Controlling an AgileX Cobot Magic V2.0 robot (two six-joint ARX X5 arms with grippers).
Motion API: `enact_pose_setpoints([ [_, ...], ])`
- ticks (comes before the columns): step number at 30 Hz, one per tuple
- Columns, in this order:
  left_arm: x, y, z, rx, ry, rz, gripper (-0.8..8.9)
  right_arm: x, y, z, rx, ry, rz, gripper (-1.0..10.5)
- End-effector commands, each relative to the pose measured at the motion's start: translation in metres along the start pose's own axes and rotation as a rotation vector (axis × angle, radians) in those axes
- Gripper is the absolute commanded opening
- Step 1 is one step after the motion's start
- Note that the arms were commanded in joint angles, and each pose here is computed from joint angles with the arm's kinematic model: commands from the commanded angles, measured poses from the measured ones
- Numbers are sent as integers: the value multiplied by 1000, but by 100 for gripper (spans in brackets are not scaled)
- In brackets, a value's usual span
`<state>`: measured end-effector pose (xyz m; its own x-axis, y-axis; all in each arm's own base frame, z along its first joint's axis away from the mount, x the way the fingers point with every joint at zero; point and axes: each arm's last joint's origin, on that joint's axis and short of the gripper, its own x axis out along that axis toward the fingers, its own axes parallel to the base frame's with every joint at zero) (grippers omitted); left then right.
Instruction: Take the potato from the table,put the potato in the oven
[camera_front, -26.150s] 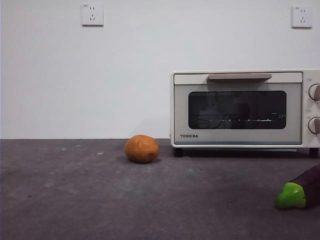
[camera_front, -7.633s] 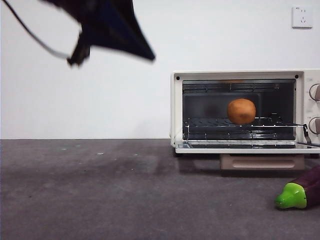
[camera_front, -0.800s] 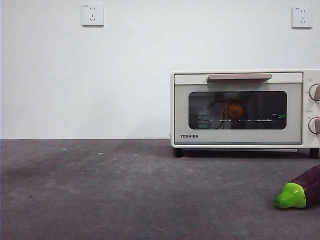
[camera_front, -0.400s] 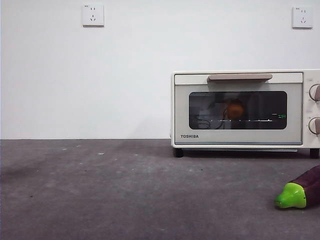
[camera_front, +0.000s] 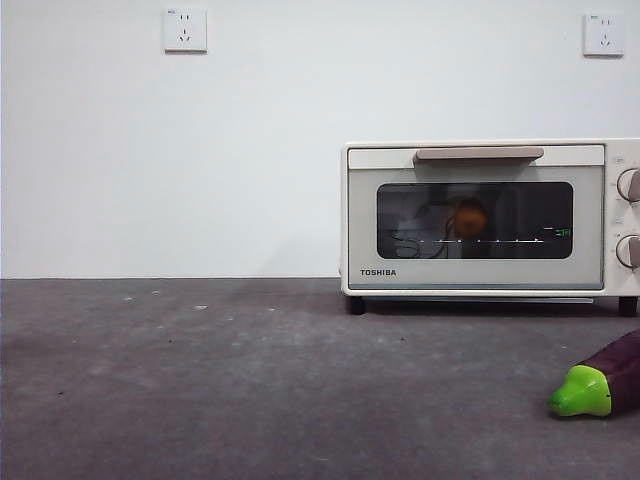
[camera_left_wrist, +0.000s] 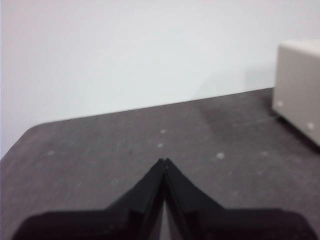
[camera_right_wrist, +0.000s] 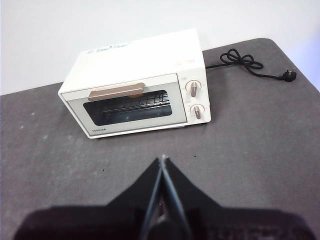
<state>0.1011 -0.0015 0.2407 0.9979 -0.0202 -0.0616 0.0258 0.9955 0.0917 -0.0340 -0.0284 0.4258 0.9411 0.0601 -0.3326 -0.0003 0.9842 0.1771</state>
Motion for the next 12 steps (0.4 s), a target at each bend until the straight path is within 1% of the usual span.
enact_pose_setpoints([
  [1,2,1,-17,-21,26,23,-3,-1,-1,-2,-4,16,-9,1],
  [4,2,1,-30,-49,31,34,-3,-1,-1,-2,-4,15,-9,1],
  [8,3,-1,-45,-107,8,39,-3,-1,-1,-2,-4,16,-9,1],
  [12,4,-2,-58,-151,21,42,-3,-1,-1,-2,-4,16,-9,1],
])
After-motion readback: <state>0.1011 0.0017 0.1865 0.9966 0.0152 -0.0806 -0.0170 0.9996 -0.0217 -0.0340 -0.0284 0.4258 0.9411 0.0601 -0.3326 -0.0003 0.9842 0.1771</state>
